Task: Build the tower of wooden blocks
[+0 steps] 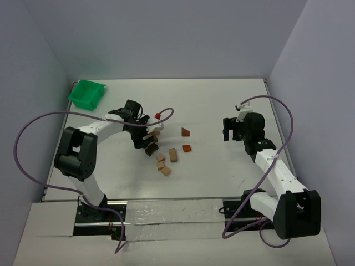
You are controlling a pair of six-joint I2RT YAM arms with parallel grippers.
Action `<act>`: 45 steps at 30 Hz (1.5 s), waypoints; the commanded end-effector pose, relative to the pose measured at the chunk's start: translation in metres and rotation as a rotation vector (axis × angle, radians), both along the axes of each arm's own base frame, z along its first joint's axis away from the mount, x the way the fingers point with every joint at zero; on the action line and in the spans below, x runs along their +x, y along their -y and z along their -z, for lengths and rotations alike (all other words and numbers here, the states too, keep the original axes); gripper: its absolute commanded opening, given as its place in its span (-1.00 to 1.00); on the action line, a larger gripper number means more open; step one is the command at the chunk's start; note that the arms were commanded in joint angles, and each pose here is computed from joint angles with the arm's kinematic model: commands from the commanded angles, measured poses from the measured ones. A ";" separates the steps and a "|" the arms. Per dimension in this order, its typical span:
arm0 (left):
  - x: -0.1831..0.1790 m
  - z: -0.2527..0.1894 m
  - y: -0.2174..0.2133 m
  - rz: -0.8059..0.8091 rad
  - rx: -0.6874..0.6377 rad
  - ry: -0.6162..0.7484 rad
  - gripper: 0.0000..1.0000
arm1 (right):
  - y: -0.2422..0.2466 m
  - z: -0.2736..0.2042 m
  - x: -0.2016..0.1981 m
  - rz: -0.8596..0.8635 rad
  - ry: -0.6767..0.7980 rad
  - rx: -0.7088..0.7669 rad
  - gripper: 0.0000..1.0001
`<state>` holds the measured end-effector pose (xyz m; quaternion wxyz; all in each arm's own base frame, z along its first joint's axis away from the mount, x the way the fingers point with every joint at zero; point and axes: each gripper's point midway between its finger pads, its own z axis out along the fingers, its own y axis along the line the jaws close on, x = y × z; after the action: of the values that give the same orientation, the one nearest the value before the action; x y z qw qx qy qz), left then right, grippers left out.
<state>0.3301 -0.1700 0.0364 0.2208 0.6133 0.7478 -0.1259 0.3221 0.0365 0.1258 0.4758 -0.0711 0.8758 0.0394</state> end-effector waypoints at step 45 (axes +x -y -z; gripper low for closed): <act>0.012 -0.017 0.015 -0.064 -0.029 0.057 0.61 | -0.002 -0.025 0.010 -0.012 0.069 -0.004 0.99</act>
<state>0.3413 -0.1751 0.0284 0.2265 0.5867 0.7697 -0.1095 0.3222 0.0362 0.1258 0.4760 -0.0745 0.8755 0.0378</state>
